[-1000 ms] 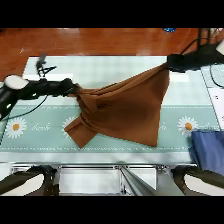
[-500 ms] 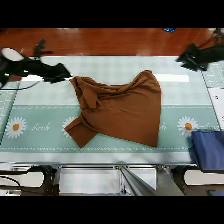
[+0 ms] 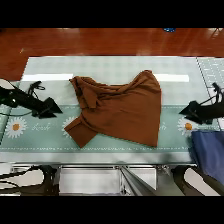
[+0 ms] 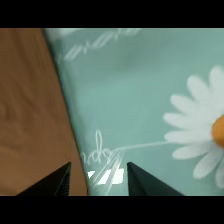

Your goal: Fold the shirts.

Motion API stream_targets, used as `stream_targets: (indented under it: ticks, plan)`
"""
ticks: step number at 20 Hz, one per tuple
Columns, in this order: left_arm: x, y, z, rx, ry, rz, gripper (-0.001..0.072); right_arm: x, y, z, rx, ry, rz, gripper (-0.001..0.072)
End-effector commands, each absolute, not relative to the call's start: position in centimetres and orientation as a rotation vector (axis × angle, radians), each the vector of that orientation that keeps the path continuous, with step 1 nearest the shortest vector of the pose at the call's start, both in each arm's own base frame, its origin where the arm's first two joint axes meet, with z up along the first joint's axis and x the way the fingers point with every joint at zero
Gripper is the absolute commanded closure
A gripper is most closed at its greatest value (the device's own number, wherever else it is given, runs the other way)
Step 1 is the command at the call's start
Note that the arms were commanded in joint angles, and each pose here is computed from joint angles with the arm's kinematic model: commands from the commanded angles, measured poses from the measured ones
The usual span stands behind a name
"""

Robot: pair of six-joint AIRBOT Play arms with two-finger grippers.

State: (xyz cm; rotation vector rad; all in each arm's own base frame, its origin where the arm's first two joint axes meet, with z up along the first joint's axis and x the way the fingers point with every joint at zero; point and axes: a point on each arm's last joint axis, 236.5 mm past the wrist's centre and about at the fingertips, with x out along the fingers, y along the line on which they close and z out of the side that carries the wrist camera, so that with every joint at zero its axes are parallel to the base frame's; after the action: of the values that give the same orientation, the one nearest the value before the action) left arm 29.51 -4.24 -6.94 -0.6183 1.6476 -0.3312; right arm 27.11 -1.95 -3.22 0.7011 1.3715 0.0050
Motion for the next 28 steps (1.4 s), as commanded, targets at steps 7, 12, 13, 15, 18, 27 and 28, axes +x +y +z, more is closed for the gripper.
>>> stream_targets:
  ticks: [7,12,13,15,18,27,28]
  plan:
    - [25.1,-12.0,-10.2,-0.482,1.793,-0.53,0.0198,23.4,1.5,-4.5,0.767,1.373,0.07,0.0304]
    - [23.1,-14.7,-11.2,-0.393,1.872,-0.596,0.0211,23.5,1.7,-4.3,0.765,1.365,0.086,0.0304]
    - [22.8,-14.9,-11.3,-0.377,1.88,-0.602,0.0331,23.5,1.7,-4.4,0.764,1.366,0.086,0.0304]
    - [22.7,-14.8,-11.4,-0.367,1.883,-0.604,0.0681,22.9,2.0,-4.7,0.773,1.386,0.092,0.0304]
    - [23.0,-14.8,-11.3,-0.362,1.874,-0.607,0.0683,20.1,3.8,-6.6,0.827,1.477,0.109,0.0304]
    - [23.3,-14.9,-11.4,-0.363,1.863,-0.601,0.0683,17.5,6.2,-9.5,0.943,1.533,0.1,0.0309]
    - [23.5,-14.9,-11.5,-0.363,1.856,-0.597,0.0683,17.3,6.5,-9.8,0.935,1.554,0.111,0.0309]
